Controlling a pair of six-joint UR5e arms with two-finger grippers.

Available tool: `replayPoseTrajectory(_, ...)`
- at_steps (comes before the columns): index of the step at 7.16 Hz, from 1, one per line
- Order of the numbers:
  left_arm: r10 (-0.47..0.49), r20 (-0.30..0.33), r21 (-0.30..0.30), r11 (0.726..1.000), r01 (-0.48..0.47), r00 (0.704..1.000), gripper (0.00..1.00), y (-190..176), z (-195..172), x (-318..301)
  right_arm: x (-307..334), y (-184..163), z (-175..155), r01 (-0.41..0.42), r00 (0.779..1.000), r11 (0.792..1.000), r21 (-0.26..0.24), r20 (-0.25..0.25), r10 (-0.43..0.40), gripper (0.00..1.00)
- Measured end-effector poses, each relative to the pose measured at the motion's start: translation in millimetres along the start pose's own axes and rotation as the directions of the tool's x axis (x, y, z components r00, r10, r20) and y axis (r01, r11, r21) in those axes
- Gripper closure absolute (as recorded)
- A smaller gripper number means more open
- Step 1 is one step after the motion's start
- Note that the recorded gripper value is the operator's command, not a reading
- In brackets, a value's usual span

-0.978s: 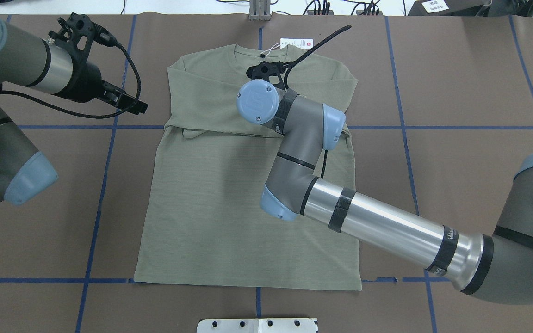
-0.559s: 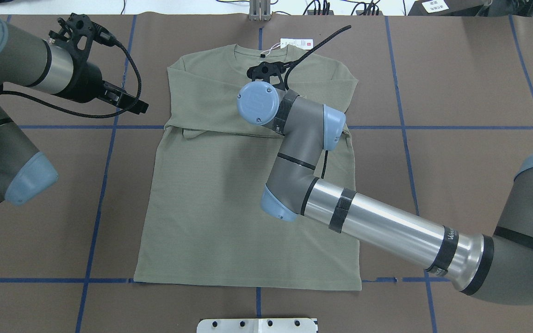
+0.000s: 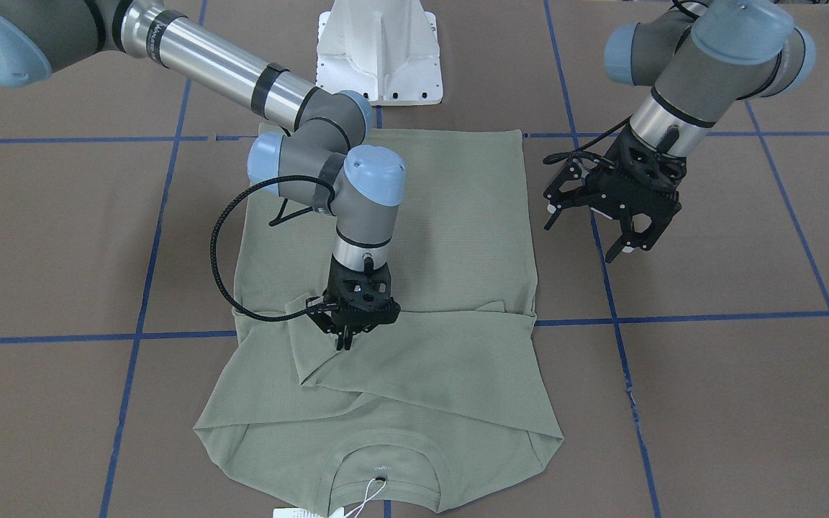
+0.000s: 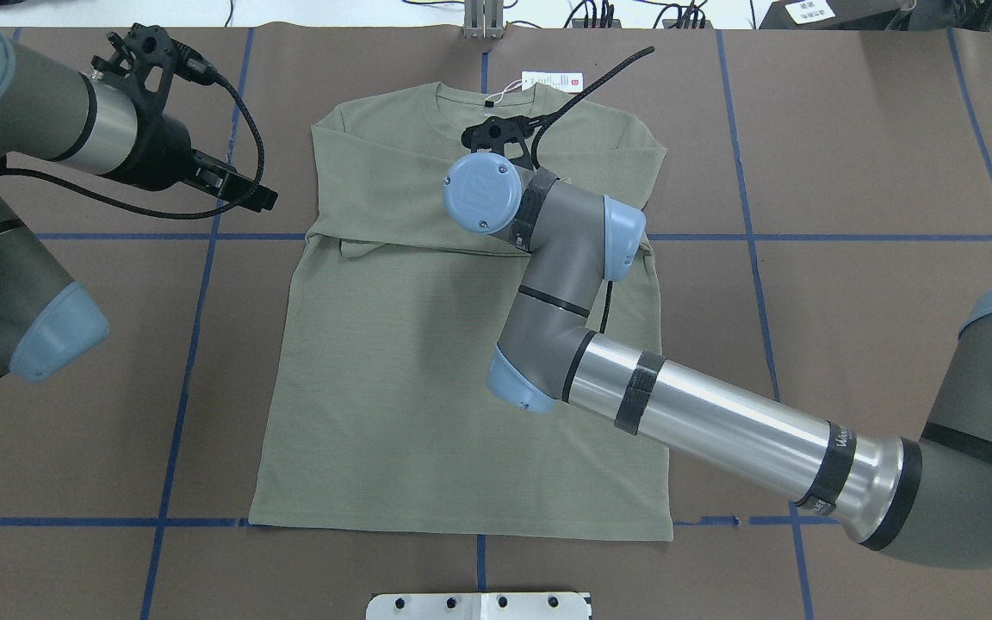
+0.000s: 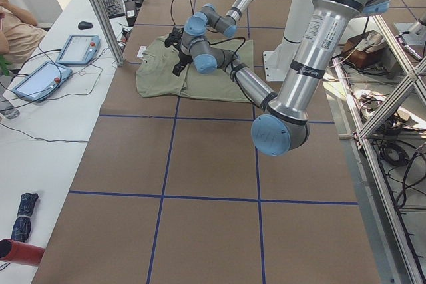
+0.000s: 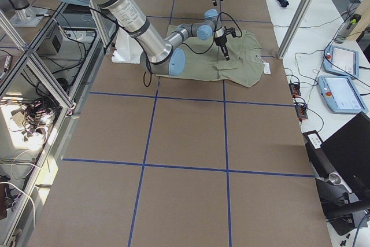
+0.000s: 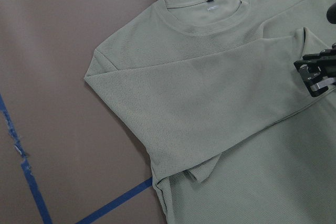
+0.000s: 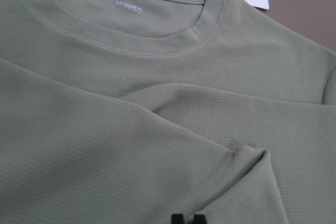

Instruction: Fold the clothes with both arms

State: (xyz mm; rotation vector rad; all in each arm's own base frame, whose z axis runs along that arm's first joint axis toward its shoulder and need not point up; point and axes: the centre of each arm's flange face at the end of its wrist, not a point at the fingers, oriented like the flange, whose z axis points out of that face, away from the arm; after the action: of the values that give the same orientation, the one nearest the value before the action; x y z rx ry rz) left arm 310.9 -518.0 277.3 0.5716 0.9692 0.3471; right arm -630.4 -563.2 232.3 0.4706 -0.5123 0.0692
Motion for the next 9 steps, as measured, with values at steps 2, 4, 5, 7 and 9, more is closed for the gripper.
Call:
replayPoseTrajectory(2, 0.000, 0.000, 0.000, 1.000, 0.000, 1.000, 0.00, 0, 0, 0, 5, -2, -8, 0.027, 1.000, 1.000, 0.000, -0.004, -0.027, 1.00)
replayPoseTrajectory(4, 0.001, -0.002, 0.002, 1.000, -0.001, 1.000, 0.00, 0, -1, 1, 29, -10, -20, 0.088, 0.996, 0.996, 0.006, -0.014, -0.088, 1.00)
replayPoseTrajectory(5, 0.001, -0.003, 0.004, 1.000, -0.001, 1.000, 0.00, 0, -2, 2, 50, -19, -15, 0.130, 0.991, 0.991, 0.008, -0.031, -0.130, 1.00)
replayPoseTrajectory(7, -0.009, -0.004, 0.007, 1.000, 0.009, 1.000, 0.00, 0, -4, 3, 94, -33, 3, 0.210, 0.976, 0.978, 0.007, -0.068, -0.209, 1.00)
replayPoseTrajectory(9, -0.031, -0.016, 0.021, 0.999, 0.031, 0.999, 0.00, -1, -4, 5, 124, -34, 22, 0.263, 0.963, 0.964, 0.026, -0.070, -0.261, 0.95)
